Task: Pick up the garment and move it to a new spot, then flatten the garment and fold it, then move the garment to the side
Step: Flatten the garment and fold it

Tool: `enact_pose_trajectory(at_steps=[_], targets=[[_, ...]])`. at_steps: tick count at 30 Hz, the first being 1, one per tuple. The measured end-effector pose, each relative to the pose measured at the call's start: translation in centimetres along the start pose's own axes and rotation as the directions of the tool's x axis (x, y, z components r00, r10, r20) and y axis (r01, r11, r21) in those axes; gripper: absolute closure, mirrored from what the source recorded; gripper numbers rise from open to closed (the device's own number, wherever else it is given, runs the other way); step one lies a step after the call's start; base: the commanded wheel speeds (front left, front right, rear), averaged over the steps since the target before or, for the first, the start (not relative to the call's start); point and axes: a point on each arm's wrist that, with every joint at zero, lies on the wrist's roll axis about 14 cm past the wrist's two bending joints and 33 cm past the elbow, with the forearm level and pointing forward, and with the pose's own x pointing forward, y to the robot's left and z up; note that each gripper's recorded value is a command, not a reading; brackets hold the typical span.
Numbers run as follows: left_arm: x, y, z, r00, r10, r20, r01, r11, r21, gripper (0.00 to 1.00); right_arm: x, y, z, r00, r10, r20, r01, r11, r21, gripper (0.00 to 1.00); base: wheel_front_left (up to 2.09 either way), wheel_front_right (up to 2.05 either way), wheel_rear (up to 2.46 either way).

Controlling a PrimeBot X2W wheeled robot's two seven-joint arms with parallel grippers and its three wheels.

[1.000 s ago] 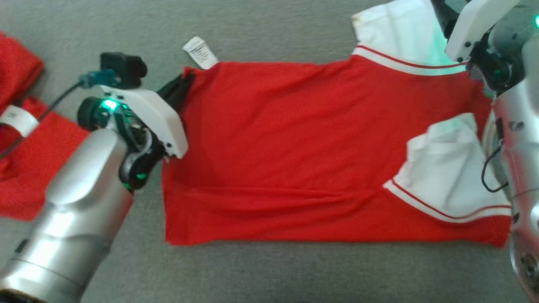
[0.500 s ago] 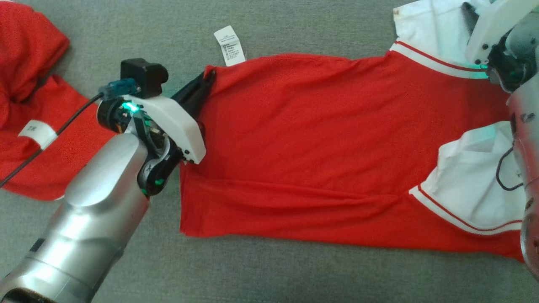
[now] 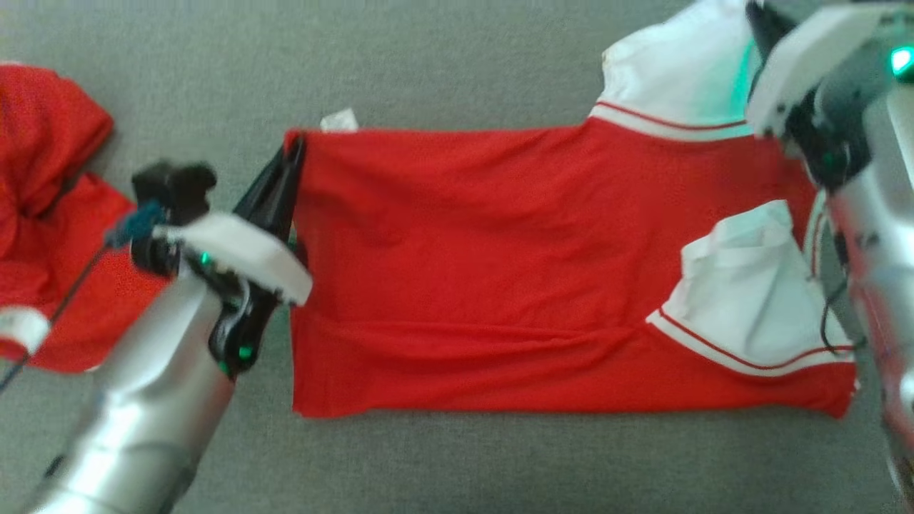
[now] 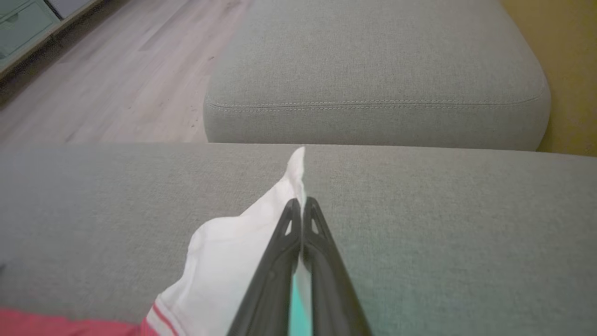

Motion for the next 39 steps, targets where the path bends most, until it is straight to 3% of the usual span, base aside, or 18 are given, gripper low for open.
enact_pose_trajectory(at_steps=[14,24,32,33,34,35,36,39], targets=[[-3.9,-3.2,-0.8,0.993,-0.058,0.104,0.062,0.997,-0.034,1.00,-9.7,-3.1,-3.0,1.000,0.026,0.000,-0.026,0.999,0.047,1.00,0.00,0.00,0.00],[-5.7,-2.4,-3.3,0.998,-0.023,0.058,0.023,1.000,0.004,1.00,-13.9,-2.9,-7.9,0.993,0.035,-0.115,-0.021,0.992,0.123,1.00,0.00,0.00,0.00],[-5.7,-2.6,-3.3,0.997,-0.023,0.067,0.021,0.999,0.028,1.00,-17.9,-2.6,-13.0,0.962,0.005,-0.273,0.043,0.984,0.171,1.00,0.00,0.00,0.00],[-5.8,-2.6,-3.5,0.998,-0.019,0.065,0.017,1.000,0.025,0.99,-18.4,-2.3,-13.7,0.954,0.009,-0.299,0.046,0.983,0.178,0.87,0.00,0.00,0.00],[-6.0,-2.5,-3.9,0.998,-0.015,0.057,0.014,1.000,0.020,0.70,-18.9,-1.9,-14.3,0.947,0.014,-0.322,0.048,0.982,0.184,0.00,0.00,0.00,0.00],[-6.2,-2.5,-4.3,0.999,-0.011,0.048,0.010,1.000,0.015,0.15,-19.3,-1.7,-14.7,0.943,0.014,-0.331,0.055,0.979,0.198,0.00,0.00,0.00,0.00],[-6.4,-2.4,-4.8,0.999,-0.006,0.037,0.005,1.000,0.010,0.00,-19.6,-1.6,-15.0,0.942,0.009,-0.336,0.065,0.976,0.208,0.00,0.00,0.00,0.00],[-6.8,-1.7,-5.5,0.999,0.030,0.027,-0.030,1.000,-0.006,0.00,-20.3,-1.4,-14.9,0.944,-0.008,-0.331,0.081,0.975,0.208,0.00,0.00,0.00,0.00]])
